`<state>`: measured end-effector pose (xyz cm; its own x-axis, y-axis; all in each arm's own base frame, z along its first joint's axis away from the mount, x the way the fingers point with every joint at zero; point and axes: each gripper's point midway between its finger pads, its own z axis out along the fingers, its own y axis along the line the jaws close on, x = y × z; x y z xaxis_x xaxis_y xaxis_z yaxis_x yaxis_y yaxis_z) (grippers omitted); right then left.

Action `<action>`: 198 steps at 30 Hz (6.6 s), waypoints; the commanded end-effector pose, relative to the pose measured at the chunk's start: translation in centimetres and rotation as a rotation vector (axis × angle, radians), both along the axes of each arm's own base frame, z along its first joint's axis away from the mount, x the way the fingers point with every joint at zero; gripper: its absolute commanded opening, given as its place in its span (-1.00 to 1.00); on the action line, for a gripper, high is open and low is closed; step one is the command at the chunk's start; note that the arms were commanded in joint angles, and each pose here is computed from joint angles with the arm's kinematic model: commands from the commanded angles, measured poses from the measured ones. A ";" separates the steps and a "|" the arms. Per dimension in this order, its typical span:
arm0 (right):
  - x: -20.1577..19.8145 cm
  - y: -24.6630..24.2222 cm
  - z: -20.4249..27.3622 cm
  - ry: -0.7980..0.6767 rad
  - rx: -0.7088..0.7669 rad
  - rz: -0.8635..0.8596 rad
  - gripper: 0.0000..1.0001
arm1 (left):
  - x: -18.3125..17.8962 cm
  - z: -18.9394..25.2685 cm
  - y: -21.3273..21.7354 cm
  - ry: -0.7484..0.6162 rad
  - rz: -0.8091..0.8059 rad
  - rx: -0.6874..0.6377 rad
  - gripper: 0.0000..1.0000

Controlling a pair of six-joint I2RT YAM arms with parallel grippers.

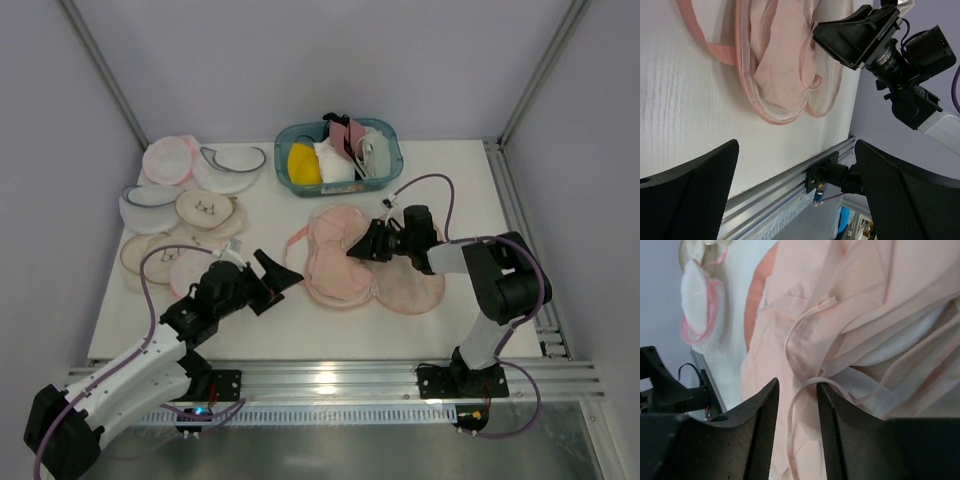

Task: Unzip the laundry bag and remove the bra

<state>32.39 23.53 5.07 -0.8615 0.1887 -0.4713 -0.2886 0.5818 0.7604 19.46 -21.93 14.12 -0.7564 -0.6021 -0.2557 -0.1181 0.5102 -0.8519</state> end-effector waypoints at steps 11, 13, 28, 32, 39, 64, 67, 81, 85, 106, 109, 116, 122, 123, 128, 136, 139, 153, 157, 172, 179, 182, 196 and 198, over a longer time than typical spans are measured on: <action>1.4 2.0 2.4 -0.052 0.040 0.066 -0.04 | 0.1 -0.5 0.0 0.000 0.001 0.005 0.99; 1.5 1.9 1.9 -0.039 -0.002 0.059 0.00 | 0.1 -0.5 0.1 -0.004 0.003 0.005 0.99; 3.0 1.4 -2.9 0.038 -0.318 -0.043 -0.13 | -0.3 -0.3 0.7 -0.012 0.020 -0.006 0.99; 3.0 2.1 -2.7 0.039 -0.298 -0.021 -0.69 | -0.5 -0.3 0.8 -0.010 0.020 -0.006 0.99; 2.3 2.5 -0.4 -0.010 -0.234 0.009 -0.92 | -0.7 -0.2 1.2 -0.013 0.029 -0.007 0.99; 7.6 4.8 26.9 -0.496 -0.061 0.033 -0.92 | -1.0 0.4 1.6 -0.030 0.038 -0.021 0.99; 10.7 5.9 27.8 -0.506 -0.069 0.033 -0.93 | -1.2 0.6 1.5 -0.030 0.033 -0.031 0.99; 25.6 10.8 23.9 -0.585 -0.012 -0.076 -0.93 | -2.6 0.4 2.4 -0.017 0.032 -0.041 0.99; 29.3 9.5 21.4 -0.598 -0.089 -0.222 -0.92 | -3.0 -0.1 3.0 -0.006 0.051 -0.030 0.99; 22.9 1.8 30.0 -0.774 -0.282 -0.367 0.89 | -3.2 0.2 3.7 -0.030 0.073 -0.041 0.99; 20.6 -1.4 29.4 -0.673 -0.366 -0.470 0.89 | -3.2 0.3 3.6 -0.032 0.072 -0.043 0.99; 9.8 -10.4 16.1 -0.285 -0.566 -0.721 0.86 | -3.1 0.7 3.6 -0.052 0.066 -0.044 0.99; 0.8 -14.2 6.6 -0.041 -0.597 -0.819 0.66 | -2.9 1.1 3.3 -0.054 0.055 -0.045 0.99; 0.1 -14.7 6.6 -0.039 -0.596 -0.841 0.62 | -2.9 1.1 3.3 -0.054 0.055 -0.040 0.99; -2.6 -19.3 3.8 0.024 -0.760 -0.972 0.52 | -3.0 0.9 3.2 -0.042 0.047 -0.036 0.99; -4.3 -21.8 -1.1 0.158 -0.780 -0.997 0.42 | -3.3 0.2 3.3 -0.025 0.058 -0.055 0.99; -4.7 -22.0 -1.8 0.175 -0.792 -0.999 0.29 | -3.3 0.1 3.4 -0.021 0.062 -0.049 0.99; -4.5 -22.2 -1.9 0.179 -0.779 -1.005 -0.93 | -3.3 -0.4 3.4 -0.011 0.061 -0.040 0.99; -4.4 -22.4 -1.0 0.157 -0.797 -0.989 -0.41 | -3.3 -0.4 3.5 -0.013 0.063 -0.042 0.99; -4.8 -24.9 -1.4 0.201 -0.786 -1.013 -0.01 | -3.3 -0.5 3.4 -0.011 0.063 -0.045 0.99; -4.4 -24.0 -2.4 0.217 -0.727 -0.947 -0.09 | -3.2 -0.6 3.4 -0.011 0.066 -0.043 0.99; -4.1 -23.6 -1.8 0.182 -0.693 -0.937 -0.10 | -3.1 -0.6 3.3 -0.007 0.063 -0.042 0.99; -4.0 -22.4 -4.1 0.281 -0.725 -0.827 -0.44 | -3.0 -0.7 3.0 -0.002 0.056 -0.041 0.99; -3.9 -22.3 -4.6 0.302 -0.733 -0.811 -0.45 | -3.0 -0.7 3.0 -0.003 0.057 -0.040 0.99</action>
<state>28.93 0.61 1.63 -0.6559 0.5206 -0.5466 0.5348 0.8315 0.1502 16.22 -18.61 12.80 -0.7220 -0.6530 -0.2285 -0.1683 0.4861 -0.8576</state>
